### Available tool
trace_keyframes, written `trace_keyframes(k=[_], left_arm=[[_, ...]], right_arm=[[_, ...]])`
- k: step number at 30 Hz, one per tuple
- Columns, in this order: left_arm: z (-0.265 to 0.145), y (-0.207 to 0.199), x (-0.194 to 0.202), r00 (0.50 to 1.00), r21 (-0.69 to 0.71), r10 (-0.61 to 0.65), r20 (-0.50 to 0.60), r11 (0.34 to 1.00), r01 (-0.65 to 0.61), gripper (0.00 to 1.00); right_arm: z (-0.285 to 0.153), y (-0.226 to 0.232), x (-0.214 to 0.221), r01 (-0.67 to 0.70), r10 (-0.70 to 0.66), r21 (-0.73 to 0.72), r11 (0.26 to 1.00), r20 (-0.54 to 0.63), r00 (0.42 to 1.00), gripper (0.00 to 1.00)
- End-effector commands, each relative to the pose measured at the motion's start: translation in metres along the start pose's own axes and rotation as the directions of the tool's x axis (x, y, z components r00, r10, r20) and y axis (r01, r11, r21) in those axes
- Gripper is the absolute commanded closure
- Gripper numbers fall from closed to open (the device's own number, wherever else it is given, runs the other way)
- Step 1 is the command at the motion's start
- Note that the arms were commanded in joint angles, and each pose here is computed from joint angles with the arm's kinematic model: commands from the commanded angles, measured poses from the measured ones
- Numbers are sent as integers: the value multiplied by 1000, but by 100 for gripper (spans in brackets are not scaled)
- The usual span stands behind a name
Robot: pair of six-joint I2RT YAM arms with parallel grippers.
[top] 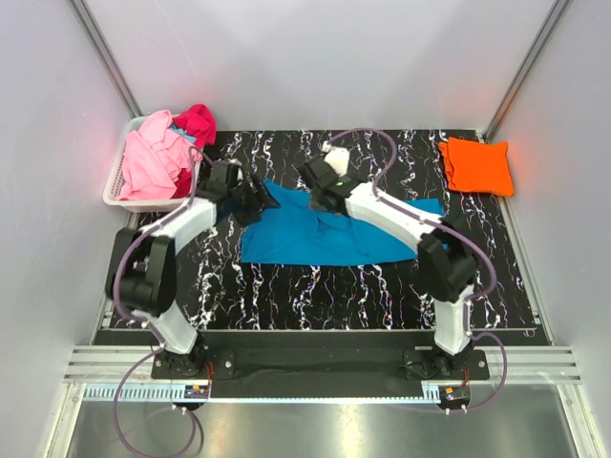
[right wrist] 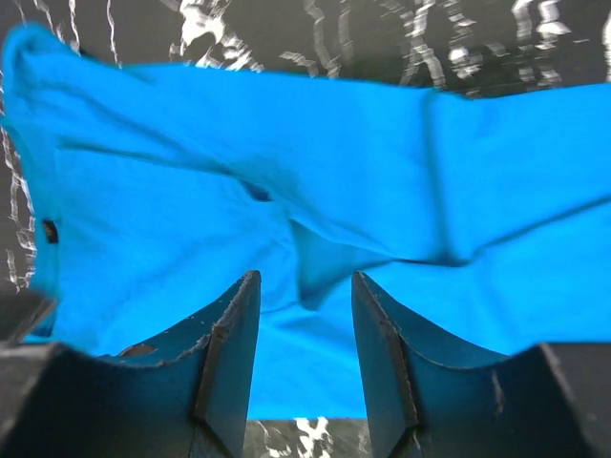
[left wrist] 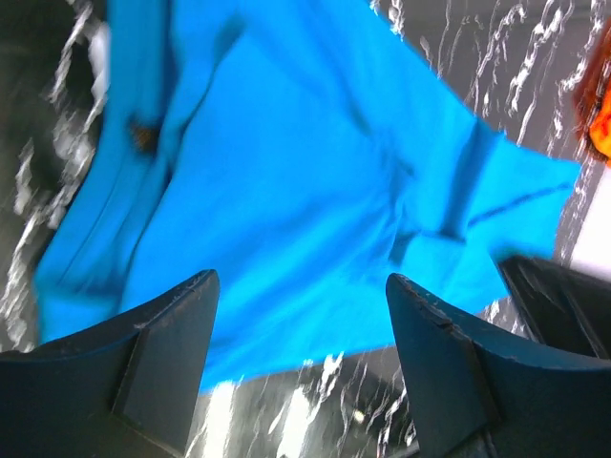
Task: Fold and stack the t-shirts
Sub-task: Fold the tshirt
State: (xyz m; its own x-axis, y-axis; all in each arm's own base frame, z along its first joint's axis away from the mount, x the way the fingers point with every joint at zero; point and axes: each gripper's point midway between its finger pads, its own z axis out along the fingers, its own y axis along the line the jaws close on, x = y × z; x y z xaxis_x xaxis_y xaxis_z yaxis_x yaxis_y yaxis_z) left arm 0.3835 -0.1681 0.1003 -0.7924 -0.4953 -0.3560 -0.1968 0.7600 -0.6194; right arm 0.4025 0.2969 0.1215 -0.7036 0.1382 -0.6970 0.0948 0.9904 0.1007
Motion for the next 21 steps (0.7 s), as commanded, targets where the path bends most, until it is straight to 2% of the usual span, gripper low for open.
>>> trace_keyframes(k=[1,6,12,15,21], left_arm=[[23,-3,-1,999,-76,-7,-39,997,4,25],[59,10,-2,998,-201,-13,-57,980,1,26],[81,23,-5,999,-305,-16,-52,952,0,27],[79,32,-10,1000,-373,-16,-25,928,5,27],[67,65,-8,1000,-518,-7,-5,855,4,26]], right_arm=[[-11,-39,-17,-80,80,2,997,-18,997,50],[7,-87,-4,-124,127,26,992,-124,984,52],[22,-117,14,-191,195,39,981,-199,960,53],[33,-132,30,-237,239,41,971,-261,935,54],[53,-160,42,-281,292,80,956,-294,910,55]])
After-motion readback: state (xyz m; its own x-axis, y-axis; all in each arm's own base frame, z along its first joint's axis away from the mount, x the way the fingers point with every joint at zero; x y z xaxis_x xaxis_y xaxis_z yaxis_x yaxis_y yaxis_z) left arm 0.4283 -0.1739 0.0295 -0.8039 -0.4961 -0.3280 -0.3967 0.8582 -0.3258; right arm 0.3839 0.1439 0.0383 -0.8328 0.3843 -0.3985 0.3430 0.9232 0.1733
